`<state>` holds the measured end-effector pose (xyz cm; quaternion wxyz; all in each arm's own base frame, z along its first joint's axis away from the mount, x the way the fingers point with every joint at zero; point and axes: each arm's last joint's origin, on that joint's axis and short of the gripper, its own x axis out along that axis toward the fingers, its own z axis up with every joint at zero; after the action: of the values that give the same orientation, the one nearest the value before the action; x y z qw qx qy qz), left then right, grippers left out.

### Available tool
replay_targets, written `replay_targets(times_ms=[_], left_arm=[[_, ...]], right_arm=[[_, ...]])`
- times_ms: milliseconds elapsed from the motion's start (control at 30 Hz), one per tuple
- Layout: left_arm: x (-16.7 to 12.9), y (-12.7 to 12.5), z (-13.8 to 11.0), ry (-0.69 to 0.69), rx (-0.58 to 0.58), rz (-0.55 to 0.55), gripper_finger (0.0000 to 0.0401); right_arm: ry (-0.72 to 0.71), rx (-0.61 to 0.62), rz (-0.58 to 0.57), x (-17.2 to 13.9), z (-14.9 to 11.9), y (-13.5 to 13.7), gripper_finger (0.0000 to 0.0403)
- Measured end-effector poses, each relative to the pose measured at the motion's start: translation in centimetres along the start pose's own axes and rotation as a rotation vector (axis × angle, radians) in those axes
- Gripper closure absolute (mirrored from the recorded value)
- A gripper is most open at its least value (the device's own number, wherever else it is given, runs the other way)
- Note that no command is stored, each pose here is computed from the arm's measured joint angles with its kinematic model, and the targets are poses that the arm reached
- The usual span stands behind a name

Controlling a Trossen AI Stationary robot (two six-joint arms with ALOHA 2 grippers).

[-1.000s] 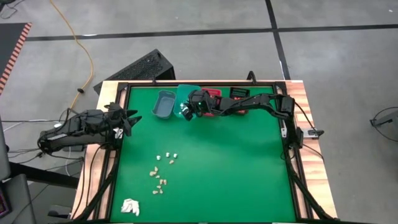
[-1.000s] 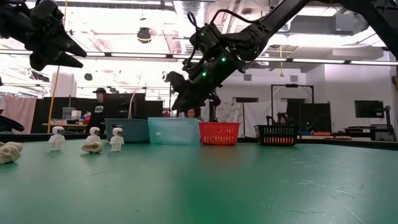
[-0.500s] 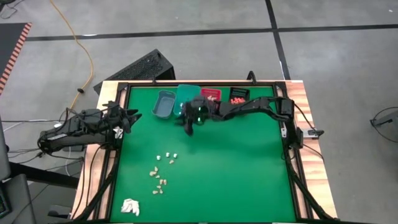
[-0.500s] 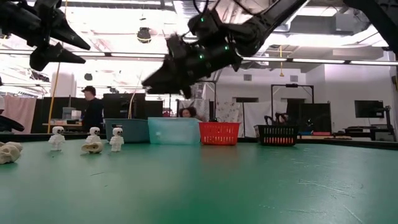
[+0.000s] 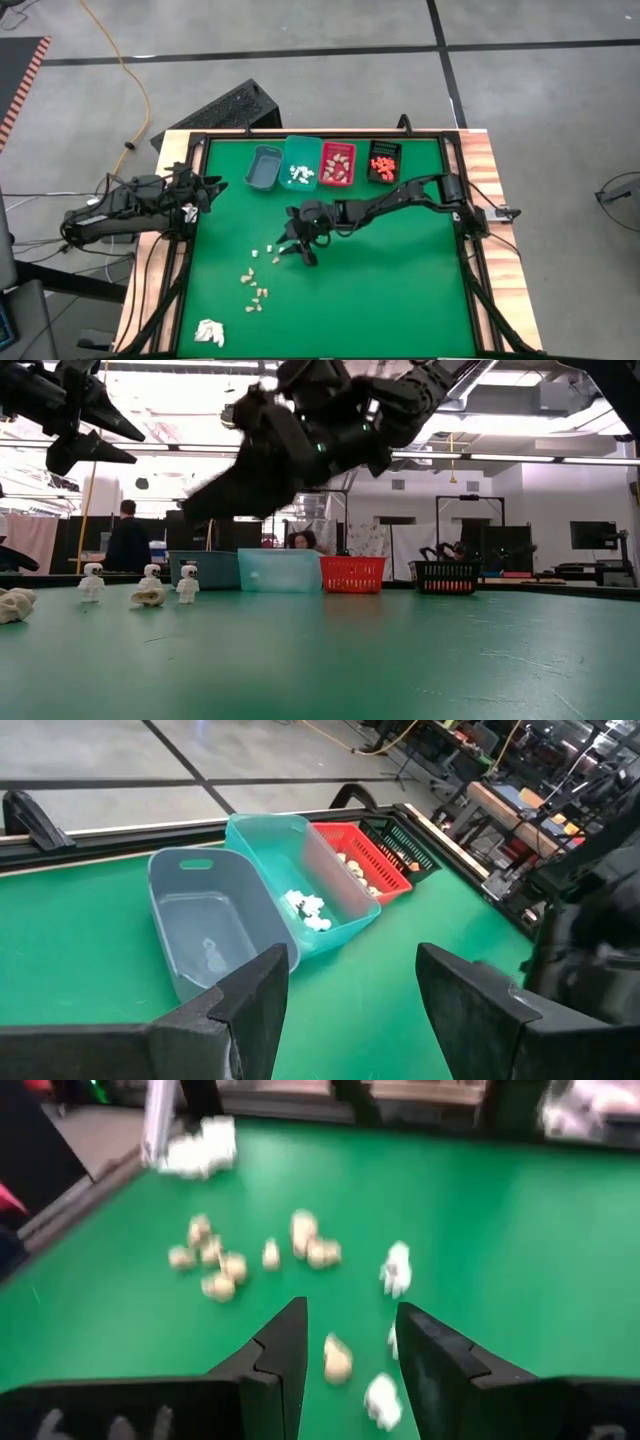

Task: Sort Halloween decoration
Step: Put the white skeleton toy into the light blue bin

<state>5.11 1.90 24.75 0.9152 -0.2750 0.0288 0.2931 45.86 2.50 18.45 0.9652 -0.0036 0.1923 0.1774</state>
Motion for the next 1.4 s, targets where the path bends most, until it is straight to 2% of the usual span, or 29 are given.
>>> replay_targets(times_ms=[233, 433, 533, 767, 967, 1200, 1400], left_arm=[[0.0, 0.0, 0.0, 0.002, 0.002, 0.003, 0.0191], [0.0, 0.0, 0.0, 0.002, 0.001, 0.004, 0.0191], [0.0, 0.0, 0.0, 0.003, 0.001, 0.004, 0.0191], [0.0, 0.0, 0.0, 0.003, 0.0, 0.004, 0.0191], [0.0, 0.0, 0.0, 0.003, 0.0, 0.003, 0.0191], [0.0, 0.0, 0.0, 0.003, 0.007, 0.004, 0.0191], [0.0, 0.1, 0.0, -0.019, -0.002, 0.036, 0.0191]], right_arm=[[-0.024, 0.005, -0.003, 1.5, -1.7, -0.3, 0.0245], [0.019, 0.068, 0.004, 2.5, -3.4, -0.4, 0.0245], [0.023, 0.082, 0.005, 2.5, -3.6, -0.4, 0.0245], [0.025, 0.02, -0.051, 2.5, -3.6, -0.5, 0.0245], [0.109, 0.081, -0.06, 2.5, -4.4, -0.3, 0.0245], [0.164, 0.081, -0.131, 3.0, -4.7, 1.5, 0.0245], [0.212, 0.126, -0.286, 3.1, -5.1, 2.5, 0.0245]])
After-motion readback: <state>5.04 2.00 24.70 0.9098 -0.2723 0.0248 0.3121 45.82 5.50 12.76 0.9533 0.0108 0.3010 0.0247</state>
